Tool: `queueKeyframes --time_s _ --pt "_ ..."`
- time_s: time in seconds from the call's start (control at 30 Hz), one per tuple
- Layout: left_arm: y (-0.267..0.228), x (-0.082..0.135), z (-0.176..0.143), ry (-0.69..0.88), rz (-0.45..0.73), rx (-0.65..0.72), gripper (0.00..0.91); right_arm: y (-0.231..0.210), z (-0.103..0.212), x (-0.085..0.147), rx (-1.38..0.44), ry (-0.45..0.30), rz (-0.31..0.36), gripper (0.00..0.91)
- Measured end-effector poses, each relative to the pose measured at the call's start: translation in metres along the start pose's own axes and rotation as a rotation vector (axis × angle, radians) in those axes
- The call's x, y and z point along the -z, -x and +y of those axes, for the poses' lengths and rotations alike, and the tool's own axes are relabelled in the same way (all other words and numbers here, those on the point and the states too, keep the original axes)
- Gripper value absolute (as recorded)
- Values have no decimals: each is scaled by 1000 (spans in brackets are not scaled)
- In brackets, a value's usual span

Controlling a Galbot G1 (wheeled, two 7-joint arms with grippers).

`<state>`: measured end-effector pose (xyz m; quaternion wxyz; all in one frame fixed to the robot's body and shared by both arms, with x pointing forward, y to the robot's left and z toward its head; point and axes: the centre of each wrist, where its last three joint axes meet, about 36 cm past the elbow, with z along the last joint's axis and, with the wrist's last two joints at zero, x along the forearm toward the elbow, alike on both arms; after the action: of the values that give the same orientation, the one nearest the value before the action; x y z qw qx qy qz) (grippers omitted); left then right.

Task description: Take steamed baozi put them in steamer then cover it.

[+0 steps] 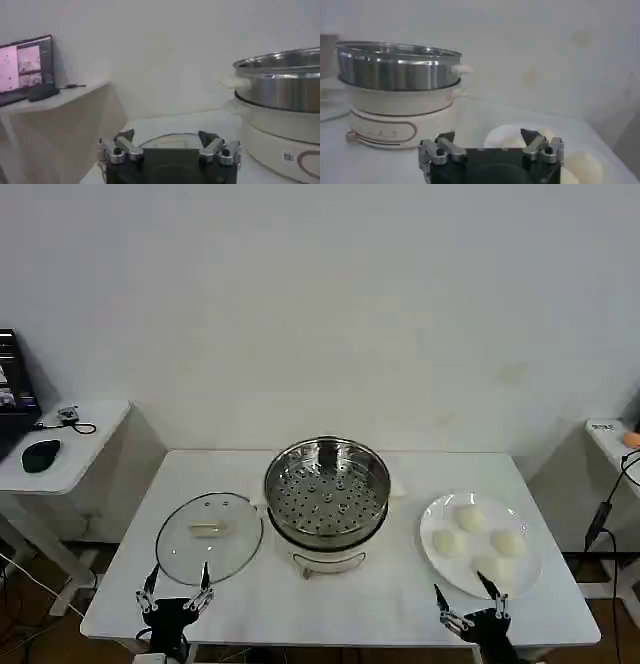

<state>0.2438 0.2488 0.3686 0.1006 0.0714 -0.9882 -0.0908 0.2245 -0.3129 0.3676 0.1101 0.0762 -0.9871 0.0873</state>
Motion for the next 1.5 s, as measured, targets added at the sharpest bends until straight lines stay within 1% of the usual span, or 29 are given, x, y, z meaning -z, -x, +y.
queueKeyframes --time_s 0.13,0.27,0.37,0.47,0.57,0.7,0.87,0.97,1.13,1.33,1.5 --pt "1 8 2 16 11 -17 907 7 -15 8 -1 -54 16 907" --pt "6 12 7 47 6 -47 907 19 -43 20 11 -146 48 907" --pt "6 15 10 68 -2 -57 907 31 -68 32 37 -231 79 907" --pt "6 18 13 90 -17 -58 907 45 -96 48 84 -332 119 907" --pt "6 20 16 108 -26 -60 907 64 -127 66 145 -449 161 907" --pt "6 21 20 131 -34 -61 907 91 -169 95 241 -615 225 907" --pt "5 24 23 150 -42 -59 907 130 -207 133 371 -794 304 907" --pt "6 26 25 157 -52 -53 907 157 -222 152 441 -872 343 907" --pt "7 32 29 164 -69 -42 907 203 -236 177 555 -971 414 907" --pt "5 36 33 172 -79 -24 907 252 -242 190 680 -1063 512 907" --pt "3 39 36 176 -84 -11 907 288 -239 197 754 -1123 573 907"
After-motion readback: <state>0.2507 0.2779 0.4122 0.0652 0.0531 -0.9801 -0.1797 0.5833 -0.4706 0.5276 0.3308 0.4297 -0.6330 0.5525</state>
